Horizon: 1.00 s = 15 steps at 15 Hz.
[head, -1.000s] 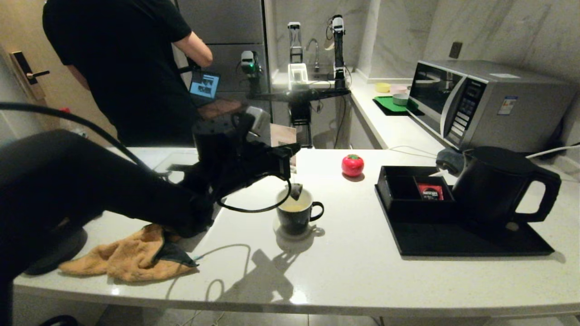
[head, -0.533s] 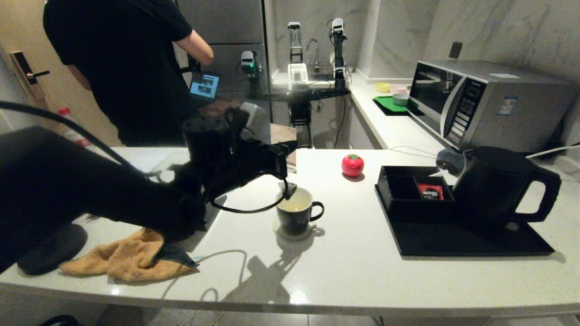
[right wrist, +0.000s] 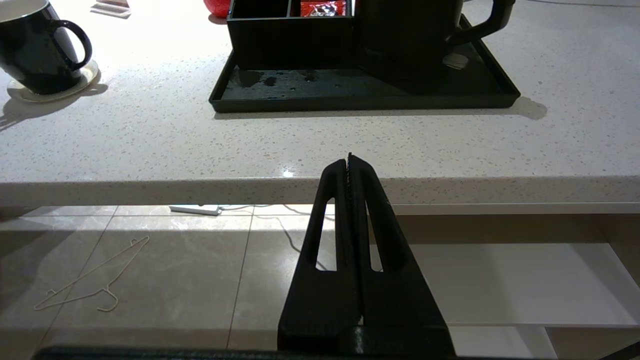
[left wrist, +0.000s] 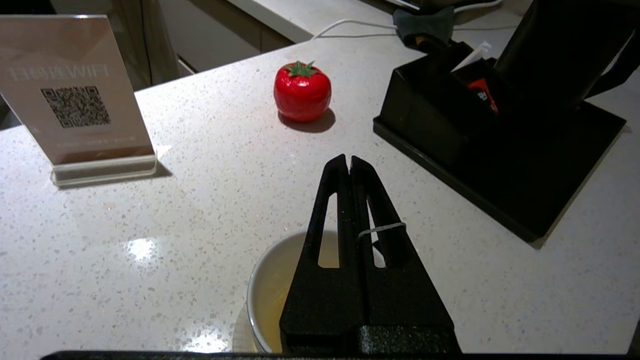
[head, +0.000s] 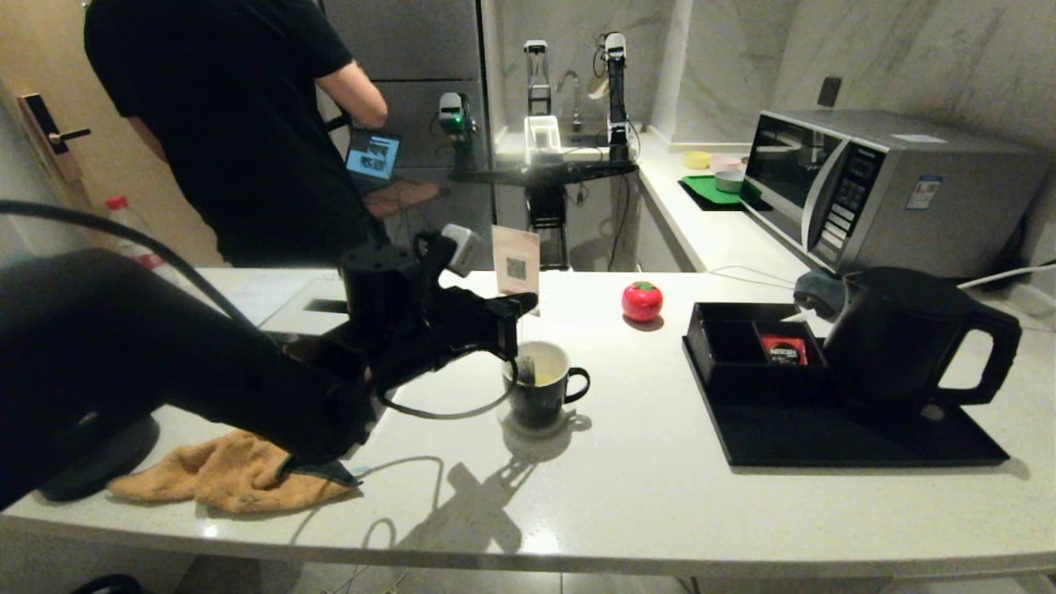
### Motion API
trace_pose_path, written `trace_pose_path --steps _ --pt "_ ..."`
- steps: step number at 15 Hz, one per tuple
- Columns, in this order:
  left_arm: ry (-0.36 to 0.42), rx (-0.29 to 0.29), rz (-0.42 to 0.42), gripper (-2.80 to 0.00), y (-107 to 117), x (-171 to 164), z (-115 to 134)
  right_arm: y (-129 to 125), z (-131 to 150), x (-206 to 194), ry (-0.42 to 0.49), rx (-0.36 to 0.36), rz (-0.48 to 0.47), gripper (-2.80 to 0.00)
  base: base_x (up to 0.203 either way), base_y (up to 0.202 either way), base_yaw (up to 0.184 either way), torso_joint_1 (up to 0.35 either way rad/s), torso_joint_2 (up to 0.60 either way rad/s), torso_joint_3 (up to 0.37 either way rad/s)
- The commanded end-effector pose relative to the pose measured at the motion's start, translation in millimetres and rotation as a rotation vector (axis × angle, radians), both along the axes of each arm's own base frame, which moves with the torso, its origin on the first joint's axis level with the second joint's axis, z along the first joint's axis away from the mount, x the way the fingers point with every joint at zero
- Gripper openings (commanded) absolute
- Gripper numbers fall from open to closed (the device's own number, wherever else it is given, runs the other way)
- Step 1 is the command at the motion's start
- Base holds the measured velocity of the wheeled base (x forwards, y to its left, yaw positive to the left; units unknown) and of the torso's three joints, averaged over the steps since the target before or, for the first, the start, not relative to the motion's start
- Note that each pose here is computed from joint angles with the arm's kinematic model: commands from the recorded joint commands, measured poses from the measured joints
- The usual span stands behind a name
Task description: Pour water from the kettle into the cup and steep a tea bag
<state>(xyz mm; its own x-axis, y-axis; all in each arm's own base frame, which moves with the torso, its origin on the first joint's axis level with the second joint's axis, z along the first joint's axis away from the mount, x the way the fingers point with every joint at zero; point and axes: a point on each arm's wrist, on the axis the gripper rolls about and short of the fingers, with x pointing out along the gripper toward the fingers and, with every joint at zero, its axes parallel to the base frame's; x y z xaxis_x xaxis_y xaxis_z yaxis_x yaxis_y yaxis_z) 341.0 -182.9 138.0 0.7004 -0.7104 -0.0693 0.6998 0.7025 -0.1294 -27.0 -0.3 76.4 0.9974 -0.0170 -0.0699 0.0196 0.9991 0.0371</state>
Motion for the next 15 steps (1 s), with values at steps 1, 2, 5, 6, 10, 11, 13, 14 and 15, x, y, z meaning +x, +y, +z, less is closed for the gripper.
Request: trace_pose_path --steps 1,2,5,6,10,11,13,14,15 --pt "0.019 0.010 -0.003 -2.80 -1 1 -9 0 0 0 0.002 0.000 0.000 -2.80 0.000 0.000 0.000 0.000 0.00 0.000" --pt "0.029 0.015 -0.004 -2.80 -2 0 -12 0 0 0 0.002 0.000 0.000 -2.80 0.000 0.000 0.000 0.000 0.00 0.000" --pt "0.059 0.031 -0.005 -2.80 -4 1 -25 0 0 0 0.002 0.000 0.000 -2.80 0.000 0.000 0.000 0.000 0.00 0.000" --pt "0.070 0.037 -0.004 -2.80 -4 1 -29 0 0 0 0.002 0.000 0.000 -2.80 0.000 0.000 0.000 0.000 0.00 0.000" --pt "0.088 0.044 -0.007 -2.80 -3 -1 -45 0 0 0 0.002 0.000 0.000 -2.80 0.000 0.000 0.000 0.000 0.00 0.000" --pt "0.090 0.045 -0.013 -2.80 -5 -2 -47 0 0 0 0.002 0.000 0.000 -2.80 0.000 0.000 0.000 0.000 0.00 0.000" --pt "0.086 0.014 -0.013 -2.80 -6 -1 -44 0 0 0 0.002 0.000 0.000 -2.80 0.000 0.000 0.000 0.000 0.00 0.000" --pt "0.061 -0.004 -0.014 -2.80 -7 0 -40 0 0 0 0.002 0.000 0.000 -2.80 0.000 0.000 0.000 0.000 0.00 0.000" --pt "0.035 -0.019 -0.014 -2.80 -8 2 -36 0 0 0 0.002 0.000 0.000 -2.80 0.000 0.000 0.000 0.000 0.00 0.000"
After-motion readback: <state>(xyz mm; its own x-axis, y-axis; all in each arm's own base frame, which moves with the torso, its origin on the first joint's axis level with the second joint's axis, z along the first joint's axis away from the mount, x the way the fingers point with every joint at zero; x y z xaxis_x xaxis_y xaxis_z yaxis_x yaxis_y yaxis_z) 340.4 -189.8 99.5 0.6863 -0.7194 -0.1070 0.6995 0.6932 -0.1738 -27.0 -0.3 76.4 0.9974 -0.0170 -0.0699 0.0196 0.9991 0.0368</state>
